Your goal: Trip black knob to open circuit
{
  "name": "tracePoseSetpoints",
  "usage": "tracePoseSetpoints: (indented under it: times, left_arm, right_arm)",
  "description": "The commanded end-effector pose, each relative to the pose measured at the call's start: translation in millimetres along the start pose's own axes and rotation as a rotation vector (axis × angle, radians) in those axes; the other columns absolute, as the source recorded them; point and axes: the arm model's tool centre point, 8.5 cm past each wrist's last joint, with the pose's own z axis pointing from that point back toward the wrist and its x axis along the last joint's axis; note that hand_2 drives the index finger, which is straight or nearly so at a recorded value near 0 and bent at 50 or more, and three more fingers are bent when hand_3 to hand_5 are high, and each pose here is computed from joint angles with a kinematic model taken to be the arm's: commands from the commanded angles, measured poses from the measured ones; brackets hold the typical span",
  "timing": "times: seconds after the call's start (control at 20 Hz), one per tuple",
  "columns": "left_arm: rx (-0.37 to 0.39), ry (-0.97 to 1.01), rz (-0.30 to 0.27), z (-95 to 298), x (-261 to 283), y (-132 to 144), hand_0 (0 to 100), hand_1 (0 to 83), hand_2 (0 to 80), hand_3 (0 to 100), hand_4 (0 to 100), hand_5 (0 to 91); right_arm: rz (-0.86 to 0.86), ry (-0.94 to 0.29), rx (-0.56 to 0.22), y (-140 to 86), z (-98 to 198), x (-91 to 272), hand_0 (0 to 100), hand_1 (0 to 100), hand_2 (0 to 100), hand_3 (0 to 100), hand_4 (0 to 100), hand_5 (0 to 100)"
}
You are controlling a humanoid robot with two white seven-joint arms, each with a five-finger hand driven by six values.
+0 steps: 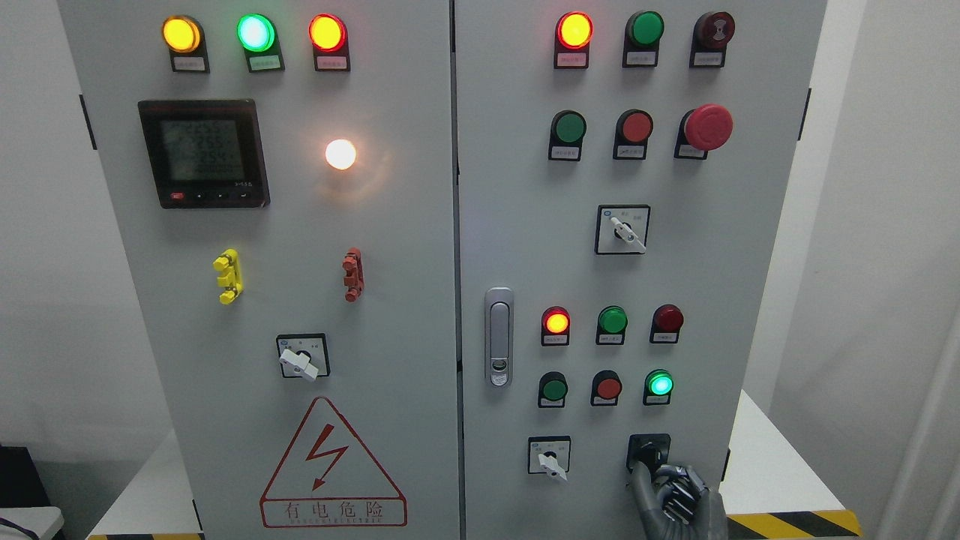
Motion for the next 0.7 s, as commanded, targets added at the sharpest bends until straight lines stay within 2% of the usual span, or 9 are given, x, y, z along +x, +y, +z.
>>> tracePoseSetpoints:
  times: [0.0, 0.65]
  left_arm:
    - [-0.005, -0.009, -0.034, -0.5, 5.1, -0.7, 12, 38.9, 0.0, 0, 0, 0.0]
    - [-0.005, -0.009, -0.032, -0.5, 5.1, -0.7, 12, 38.9, 0.0, 0, 0, 0.0]
  right_arm:
    - [0.005, 0.0, 0.026, 3.1, 0.8, -0.8, 52, 78, 66, 96, 98, 98]
    - [0.073, -0.017, 0.02, 1.3, 1.8, -1.4, 51, 78, 65, 95, 98, 98]
